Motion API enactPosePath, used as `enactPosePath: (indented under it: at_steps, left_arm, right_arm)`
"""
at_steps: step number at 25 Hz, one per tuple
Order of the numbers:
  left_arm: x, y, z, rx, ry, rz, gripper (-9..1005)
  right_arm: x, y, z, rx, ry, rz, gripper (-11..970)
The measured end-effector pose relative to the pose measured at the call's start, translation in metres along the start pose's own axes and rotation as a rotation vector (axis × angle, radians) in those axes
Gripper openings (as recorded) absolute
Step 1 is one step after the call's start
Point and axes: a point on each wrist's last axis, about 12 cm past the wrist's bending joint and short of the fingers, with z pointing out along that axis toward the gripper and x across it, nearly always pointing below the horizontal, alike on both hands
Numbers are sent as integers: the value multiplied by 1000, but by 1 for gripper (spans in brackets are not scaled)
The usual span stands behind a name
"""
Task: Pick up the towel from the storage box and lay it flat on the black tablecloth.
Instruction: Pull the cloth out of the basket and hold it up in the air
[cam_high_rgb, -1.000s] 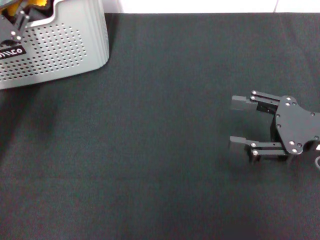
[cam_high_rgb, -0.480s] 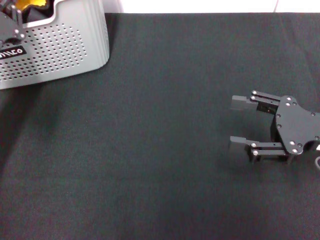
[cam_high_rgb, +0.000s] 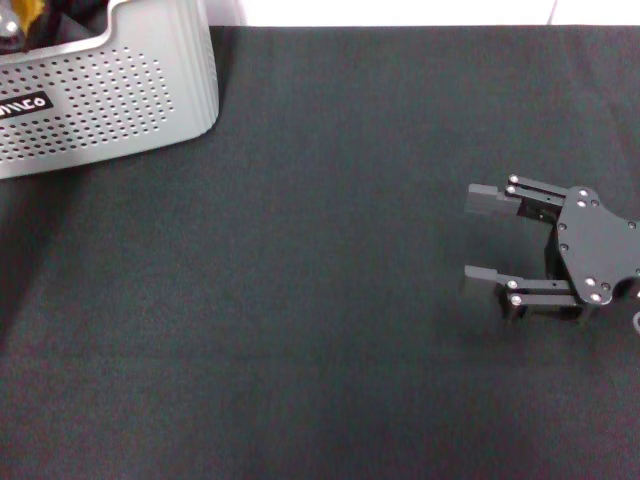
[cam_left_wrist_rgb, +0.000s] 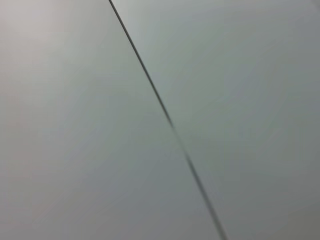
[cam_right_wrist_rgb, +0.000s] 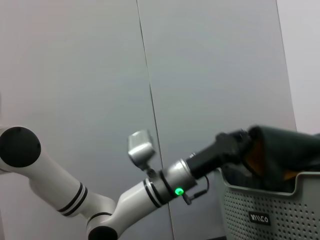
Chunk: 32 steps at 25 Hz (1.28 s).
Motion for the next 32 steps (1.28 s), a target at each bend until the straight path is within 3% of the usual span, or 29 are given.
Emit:
enactPosePath:
  at_steps: [6, 13, 22, 32]
  left_arm:
    - [-28, 13, -9, 51, -217, -275, 34]
    - [-61, 23, -23, 204, -450, -492, 36]
    - [-85, 28, -19, 388, -588, -731, 38]
    - [-93, -3, -5, 537, -611, -872, 41]
  right_arm:
    - [1, 0, 1, 10, -14, 1, 823]
    - [-2, -2, 1, 49, -78, -18, 822]
    - [-12, -8, 8, 54, -141, -38, 822]
    - [-18, -8, 28, -33, -156, -45, 822]
